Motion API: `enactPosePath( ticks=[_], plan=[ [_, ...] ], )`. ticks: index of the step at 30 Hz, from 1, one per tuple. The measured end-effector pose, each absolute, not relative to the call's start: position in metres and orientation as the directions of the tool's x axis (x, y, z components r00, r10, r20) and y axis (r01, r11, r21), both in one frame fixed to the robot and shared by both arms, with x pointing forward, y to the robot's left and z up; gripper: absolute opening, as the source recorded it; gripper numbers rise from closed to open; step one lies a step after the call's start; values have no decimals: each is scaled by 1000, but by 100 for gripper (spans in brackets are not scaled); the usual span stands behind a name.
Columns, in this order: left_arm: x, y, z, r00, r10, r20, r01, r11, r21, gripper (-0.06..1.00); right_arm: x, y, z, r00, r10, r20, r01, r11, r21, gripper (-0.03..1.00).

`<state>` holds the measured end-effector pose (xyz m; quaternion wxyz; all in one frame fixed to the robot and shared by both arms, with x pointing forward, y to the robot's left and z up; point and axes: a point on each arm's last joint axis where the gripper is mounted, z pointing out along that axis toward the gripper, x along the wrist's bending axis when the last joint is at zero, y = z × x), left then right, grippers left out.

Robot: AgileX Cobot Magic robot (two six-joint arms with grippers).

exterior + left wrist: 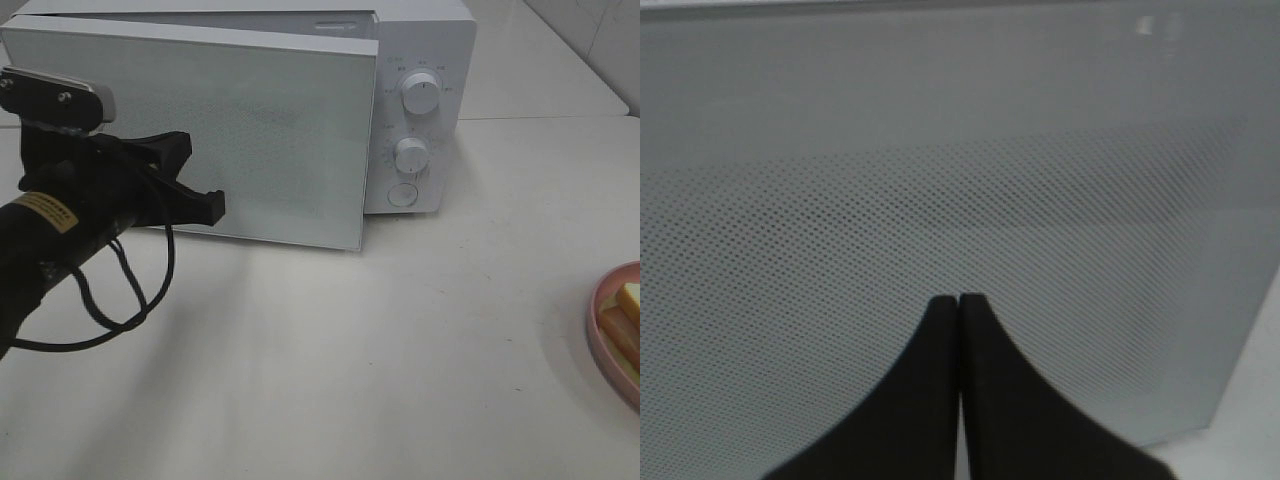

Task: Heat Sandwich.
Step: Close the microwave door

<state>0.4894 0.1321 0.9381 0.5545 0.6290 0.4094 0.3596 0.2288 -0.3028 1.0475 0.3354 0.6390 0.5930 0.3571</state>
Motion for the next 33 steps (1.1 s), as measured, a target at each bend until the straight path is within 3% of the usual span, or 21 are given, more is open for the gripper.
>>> enactPosePath(
  ticks=[15,28,33],
  plan=[
    [517,90,946,370,929,-8,82,-24,996,0,229,-303,1048,42,997,58,518,-72,852,76],
    [552,70,954,268,963,16,90,-42,995,0,229,-303,1048,42,997,58,518,-72,852,76],
    [557,57,953,290,957,11,112,-45,993,0,229,-303,1048,42,997,58,518,-72,852,76]
  ],
)
